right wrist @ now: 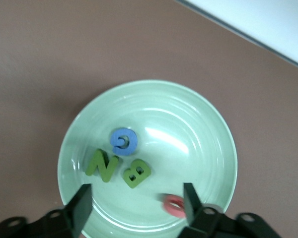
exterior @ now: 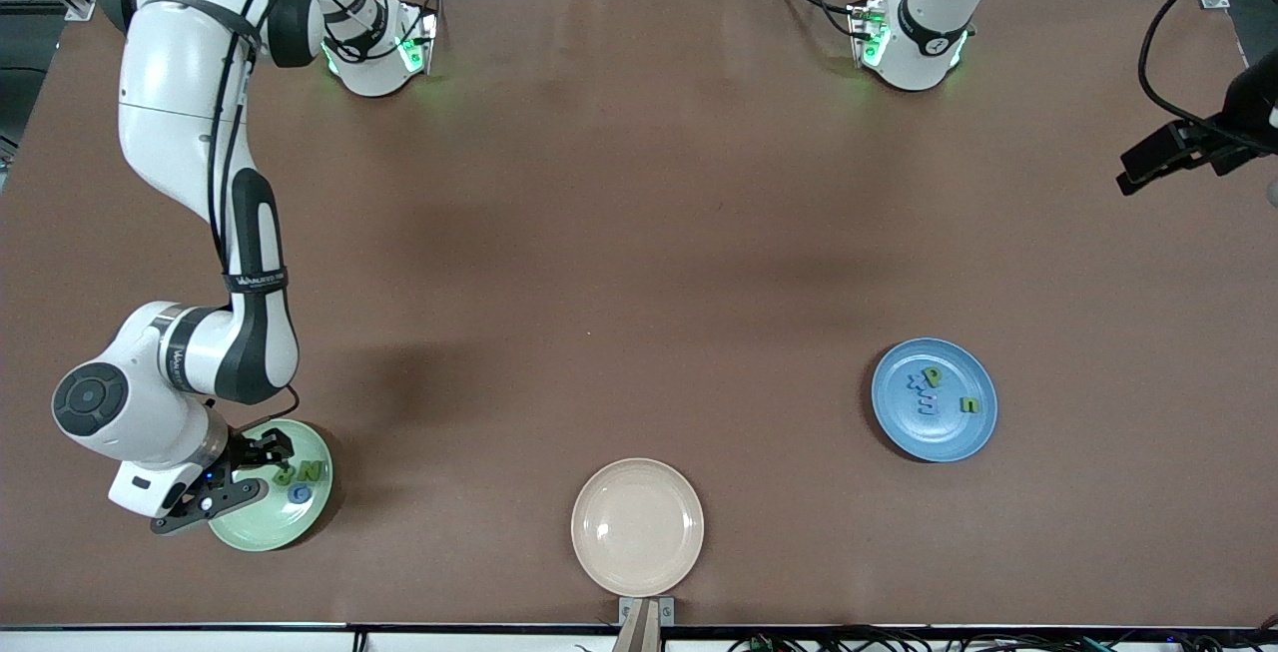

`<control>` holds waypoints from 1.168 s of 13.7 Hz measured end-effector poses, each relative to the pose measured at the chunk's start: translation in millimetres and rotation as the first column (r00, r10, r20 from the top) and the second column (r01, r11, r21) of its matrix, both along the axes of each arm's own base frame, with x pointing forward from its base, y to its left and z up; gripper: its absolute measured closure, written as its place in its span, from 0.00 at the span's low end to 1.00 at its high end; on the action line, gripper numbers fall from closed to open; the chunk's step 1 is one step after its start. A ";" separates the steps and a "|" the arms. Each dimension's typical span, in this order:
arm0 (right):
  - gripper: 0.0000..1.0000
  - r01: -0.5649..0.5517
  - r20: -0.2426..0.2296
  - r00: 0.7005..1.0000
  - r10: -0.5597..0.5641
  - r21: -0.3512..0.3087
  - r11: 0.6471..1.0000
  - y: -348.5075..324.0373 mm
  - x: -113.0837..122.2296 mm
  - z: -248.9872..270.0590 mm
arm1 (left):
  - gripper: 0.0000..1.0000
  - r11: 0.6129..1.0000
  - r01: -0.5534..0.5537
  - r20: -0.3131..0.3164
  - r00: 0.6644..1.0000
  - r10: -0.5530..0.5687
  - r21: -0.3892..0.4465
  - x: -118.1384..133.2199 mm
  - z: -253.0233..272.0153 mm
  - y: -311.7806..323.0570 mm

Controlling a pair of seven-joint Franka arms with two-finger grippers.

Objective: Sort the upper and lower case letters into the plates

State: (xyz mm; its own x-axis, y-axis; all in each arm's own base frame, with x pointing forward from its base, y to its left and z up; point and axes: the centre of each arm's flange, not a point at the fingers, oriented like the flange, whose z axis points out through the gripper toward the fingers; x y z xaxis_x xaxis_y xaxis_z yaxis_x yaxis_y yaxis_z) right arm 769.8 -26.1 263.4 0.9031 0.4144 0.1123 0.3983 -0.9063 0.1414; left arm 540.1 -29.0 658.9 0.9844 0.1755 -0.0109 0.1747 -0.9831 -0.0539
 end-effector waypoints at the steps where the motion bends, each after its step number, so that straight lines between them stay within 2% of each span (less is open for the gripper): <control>1: 0.01 0.013 0.017 1.000 -0.013 0.006 1.000 -0.5 1.4 12.5 | 0.00 1.000 0.007 0.004 1.000 -0.007 0.001 -4.0 2.9 -4.1; 3: 0.00 0.099 0.029 0.995 -0.100 0.040 0.994 -3.4 0.1 54.9 | 0.00 1.000 0.012 0.009 1.000 -0.012 0.002 -8.8 6.1 -5.5; 8: 0.00 0.256 -0.014 0.966 -0.257 0.150 0.955 -4.7 -33.1 193.3 | 0.00 1.000 0.011 0.015 1.000 -0.011 0.002 -6.2 3.1 -3.1; 10: 0.00 0.307 -0.031 0.951 -0.306 0.148 0.940 -8.7 -50.1 233.0 | 0.00 1.000 0.011 0.019 1.000 -0.011 0.001 -5.1 2.7 -2.0; 12: 0.00 0.355 -0.021 0.934 -0.356 0.144 0.924 -4.6 -63.7 266.8 | 0.00 0.999 0.042 0.020 0.999 -0.042 0.001 -4.8 2.9 -1.4; 14: 0.00 0.456 -0.078 0.890 -0.449 0.153 0.877 0.6 -83.4 292.3 | 0.00 0.995 0.095 0.019 0.995 -0.095 0.001 -4.3 3.3 2.8; 16: 0.00 0.470 -0.083 0.883 -0.463 0.144 0.871 2.8 -98.2 316.1 | 0.00 0.995 0.098 0.018 0.995 -0.098 0.001 -4.0 2.9 5.6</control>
State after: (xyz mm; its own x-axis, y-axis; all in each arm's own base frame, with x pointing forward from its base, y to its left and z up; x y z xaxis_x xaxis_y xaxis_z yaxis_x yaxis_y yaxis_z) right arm 671.6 -23.3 579.4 0.9926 -0.0754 0.0953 -0.0734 -0.9970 -0.0238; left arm 536.1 -23.4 661.9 0.9969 0.0781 0.0070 0.0784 -0.9956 -0.0515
